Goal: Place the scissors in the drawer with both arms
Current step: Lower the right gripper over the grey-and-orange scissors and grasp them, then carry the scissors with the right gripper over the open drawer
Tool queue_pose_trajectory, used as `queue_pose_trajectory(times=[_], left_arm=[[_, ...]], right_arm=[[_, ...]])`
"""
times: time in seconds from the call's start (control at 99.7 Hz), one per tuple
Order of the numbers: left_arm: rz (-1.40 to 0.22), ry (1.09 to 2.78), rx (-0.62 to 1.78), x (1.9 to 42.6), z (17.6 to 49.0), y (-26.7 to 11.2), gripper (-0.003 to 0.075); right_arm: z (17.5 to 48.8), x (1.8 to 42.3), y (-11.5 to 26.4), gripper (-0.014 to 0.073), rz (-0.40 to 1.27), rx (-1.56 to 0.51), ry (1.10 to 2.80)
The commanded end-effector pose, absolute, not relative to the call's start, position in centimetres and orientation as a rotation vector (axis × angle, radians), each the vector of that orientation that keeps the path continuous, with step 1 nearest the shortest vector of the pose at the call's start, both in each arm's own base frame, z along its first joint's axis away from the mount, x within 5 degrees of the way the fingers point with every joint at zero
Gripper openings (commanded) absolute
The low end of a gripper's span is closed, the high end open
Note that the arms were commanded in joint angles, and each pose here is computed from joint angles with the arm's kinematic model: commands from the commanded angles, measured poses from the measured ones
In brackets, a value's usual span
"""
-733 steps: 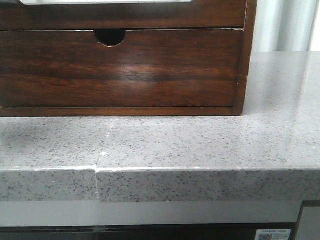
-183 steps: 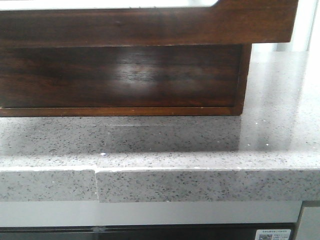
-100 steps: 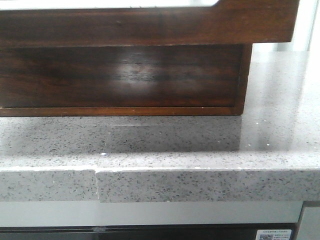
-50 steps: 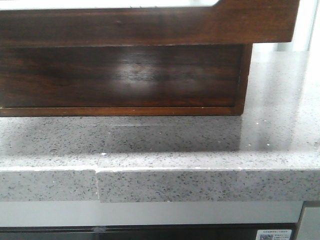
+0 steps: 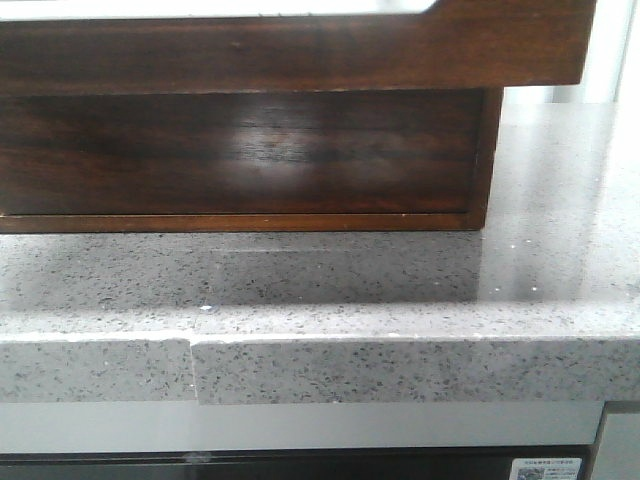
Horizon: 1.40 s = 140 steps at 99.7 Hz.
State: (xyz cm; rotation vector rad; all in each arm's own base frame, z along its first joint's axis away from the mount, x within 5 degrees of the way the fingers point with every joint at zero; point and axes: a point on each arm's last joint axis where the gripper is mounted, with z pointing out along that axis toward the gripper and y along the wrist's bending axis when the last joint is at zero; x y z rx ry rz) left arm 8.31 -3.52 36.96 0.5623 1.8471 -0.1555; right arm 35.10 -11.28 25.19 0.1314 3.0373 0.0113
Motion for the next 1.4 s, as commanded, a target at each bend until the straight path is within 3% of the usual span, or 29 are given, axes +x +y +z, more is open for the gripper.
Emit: queue_pose_trajectory(times=[0.0,0.161,0.301,0.562,0.753,1.134,1.395], left_arm=[[-0.180,1.769,0.507,8.6,38.3,-3.6,0.0347],[-0.179,1.767,0.506,8.6,38.3,-3.6,0.0347],[-0.179,1.765,0.505,8.6,38.3,-3.6,0.0347],[-0.179,1.765,0.505,8.6,38.3,-3.6,0.0347],[-0.179,1.765,0.505,8.6,38.3,-3.6,0.0347],[-0.179,1.765,0.505,8.6,38.3,-3.6,0.0347],[-0.179,1.765,0.505,8.6,38.3,-3.6,0.0347]], right_arm=[[27.8,34.5,-11.2,0.0009,-0.029,0.106,2.977],[30.7,33.4,-10.7,0.0009,-0.043,0.106,2.892],[35.0,31.4,-9.4,0.0009,-0.018,0.051,2.728],[44.9,24.5,-5.2,0.0009,0.002,-0.184,2.258],[49.4,19.7,-1.1,0.0009,-0.014,-0.428,1.965],[50.8,17.5,7.9,0.0009,0.050,-1.134,1.556],[49.3,20.4,12.5,0.0009,0.040,-1.370,1.506]])
